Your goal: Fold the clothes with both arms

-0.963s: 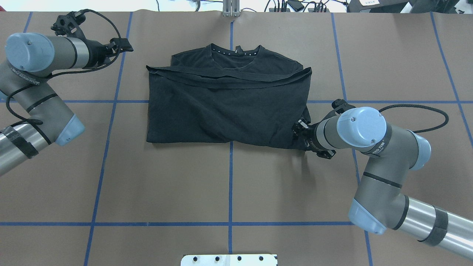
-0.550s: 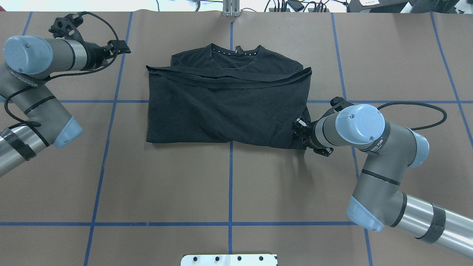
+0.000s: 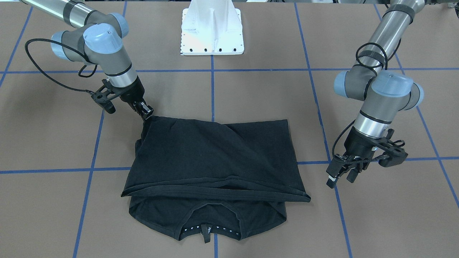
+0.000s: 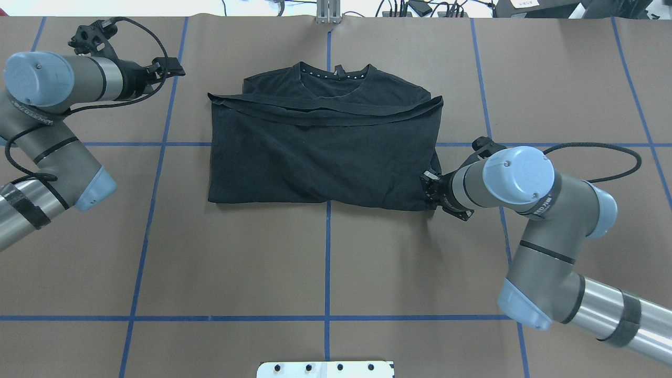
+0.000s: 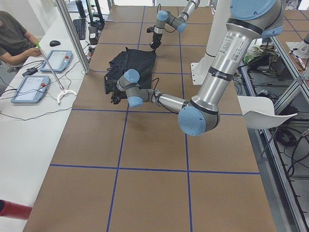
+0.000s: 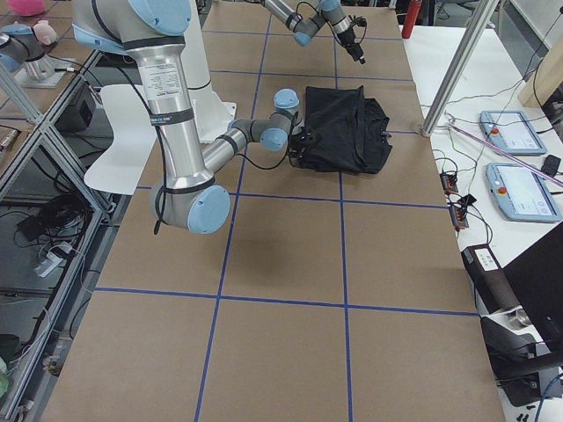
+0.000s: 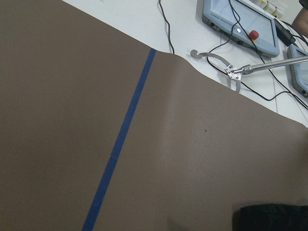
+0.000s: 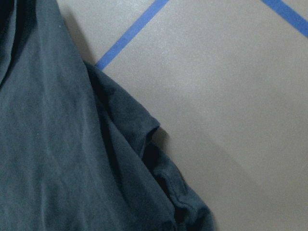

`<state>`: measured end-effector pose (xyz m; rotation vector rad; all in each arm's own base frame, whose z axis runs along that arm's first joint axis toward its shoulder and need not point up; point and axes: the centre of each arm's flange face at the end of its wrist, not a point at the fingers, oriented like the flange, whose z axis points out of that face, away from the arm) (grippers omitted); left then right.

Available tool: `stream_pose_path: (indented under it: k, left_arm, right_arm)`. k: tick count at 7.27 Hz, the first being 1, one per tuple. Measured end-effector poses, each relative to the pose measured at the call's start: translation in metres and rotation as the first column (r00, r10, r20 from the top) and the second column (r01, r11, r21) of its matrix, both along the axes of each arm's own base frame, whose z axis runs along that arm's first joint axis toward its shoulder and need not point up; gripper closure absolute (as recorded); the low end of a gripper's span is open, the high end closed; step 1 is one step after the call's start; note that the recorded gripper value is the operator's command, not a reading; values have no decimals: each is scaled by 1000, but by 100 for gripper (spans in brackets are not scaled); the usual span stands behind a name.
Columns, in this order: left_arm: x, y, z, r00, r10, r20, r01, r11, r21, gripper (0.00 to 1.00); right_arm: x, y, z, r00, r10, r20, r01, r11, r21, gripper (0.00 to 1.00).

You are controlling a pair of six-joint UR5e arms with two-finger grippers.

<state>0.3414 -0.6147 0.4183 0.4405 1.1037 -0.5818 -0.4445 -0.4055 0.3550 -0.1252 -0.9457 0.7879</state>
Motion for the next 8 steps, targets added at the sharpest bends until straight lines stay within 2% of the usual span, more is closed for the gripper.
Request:
stream_pose_path:
  k: [2, 3, 4, 5, 6, 7, 8]
  left_arm:
    - [-1, 1, -4, 1000, 0, -5, 0, 1000, 5, 0]
    - [-1, 2, -6, 1000, 2, -9, -1, 1000, 7, 0]
    - [-1, 3, -8, 1000, 4, -12, -4, 1000, 8, 0]
    - [-1, 4, -12, 1000, 6, -22, -6, 1000, 12, 0]
    - [-3, 9, -23, 999, 12, -46, -12, 1000, 17, 0]
    - [-4, 16, -33, 997, 32, -75, -30, 999, 17, 0]
    - [-2, 23, -44, 992, 62, -108, -61, 998, 14, 0]
  right_arm:
    - [46, 35, 4, 999, -34, 24, 35, 999, -16, 100]
    - [62, 52, 0, 997, -60, 51, 62, 997, -42, 100]
    - [72, 72, -2, 989, -118, 85, 126, 987, -95, 100]
    - [81, 97, -2, 970, -207, 126, 226, 961, -158, 100]
    - [82, 129, -4, 939, -301, 167, 334, 916, -222, 95]
    - [68, 170, -7, 906, -374, 196, 419, 857, -301, 56]
    - [50, 210, -10, 883, -421, 205, 469, 803, -368, 1]
